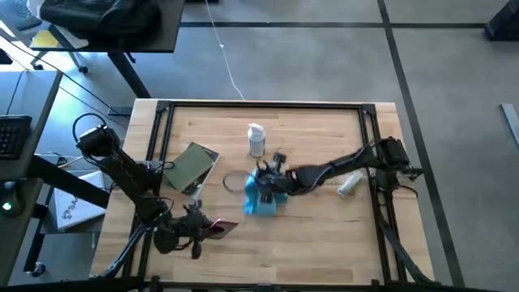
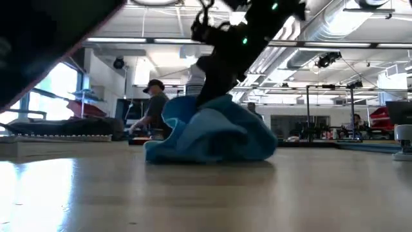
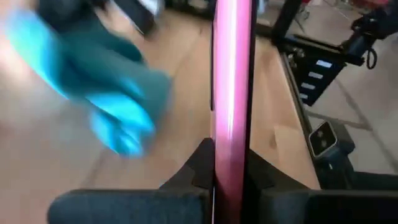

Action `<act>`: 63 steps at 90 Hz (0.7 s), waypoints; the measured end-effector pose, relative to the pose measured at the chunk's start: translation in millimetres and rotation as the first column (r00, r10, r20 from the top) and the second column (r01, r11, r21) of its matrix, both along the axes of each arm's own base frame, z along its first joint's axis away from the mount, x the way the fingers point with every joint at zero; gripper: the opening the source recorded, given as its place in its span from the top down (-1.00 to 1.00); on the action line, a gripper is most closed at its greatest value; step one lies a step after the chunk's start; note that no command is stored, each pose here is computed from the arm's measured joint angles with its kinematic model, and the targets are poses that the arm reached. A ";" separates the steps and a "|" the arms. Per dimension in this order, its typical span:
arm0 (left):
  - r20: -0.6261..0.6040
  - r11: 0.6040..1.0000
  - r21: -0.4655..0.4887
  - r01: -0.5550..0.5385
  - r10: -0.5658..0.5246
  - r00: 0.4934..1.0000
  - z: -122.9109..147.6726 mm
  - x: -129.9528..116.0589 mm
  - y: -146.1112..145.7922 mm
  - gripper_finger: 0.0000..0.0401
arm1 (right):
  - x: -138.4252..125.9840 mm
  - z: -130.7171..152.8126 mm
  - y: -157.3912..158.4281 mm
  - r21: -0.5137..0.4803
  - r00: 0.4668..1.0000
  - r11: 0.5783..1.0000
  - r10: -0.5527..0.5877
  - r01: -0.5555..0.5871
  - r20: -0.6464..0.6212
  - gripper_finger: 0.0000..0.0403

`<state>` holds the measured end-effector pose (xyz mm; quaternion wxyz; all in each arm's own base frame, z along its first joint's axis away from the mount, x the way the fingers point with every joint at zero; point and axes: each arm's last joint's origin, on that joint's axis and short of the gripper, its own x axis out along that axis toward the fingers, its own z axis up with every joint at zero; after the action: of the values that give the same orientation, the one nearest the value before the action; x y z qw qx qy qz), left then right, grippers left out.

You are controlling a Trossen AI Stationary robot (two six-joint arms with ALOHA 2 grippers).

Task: Apply microfiber cloth
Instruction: Wipe the cellphone with the microfiber towel

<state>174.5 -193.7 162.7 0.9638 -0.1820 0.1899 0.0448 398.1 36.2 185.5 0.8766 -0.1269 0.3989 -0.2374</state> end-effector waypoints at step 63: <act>-0.454 0.851 -0.496 -0.175 -0.082 0.887 -32.5 -4.3 32.6 0.96 | 0.8 6.1 -34.0 0.088 0.997 0.994 0.067 -0.064 -0.032 0.89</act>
<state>170.2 -161.1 130.2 0.8032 -0.4262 0.4122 0.0572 398.9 2.2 191.6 0.8815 -0.1058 0.4198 -0.1884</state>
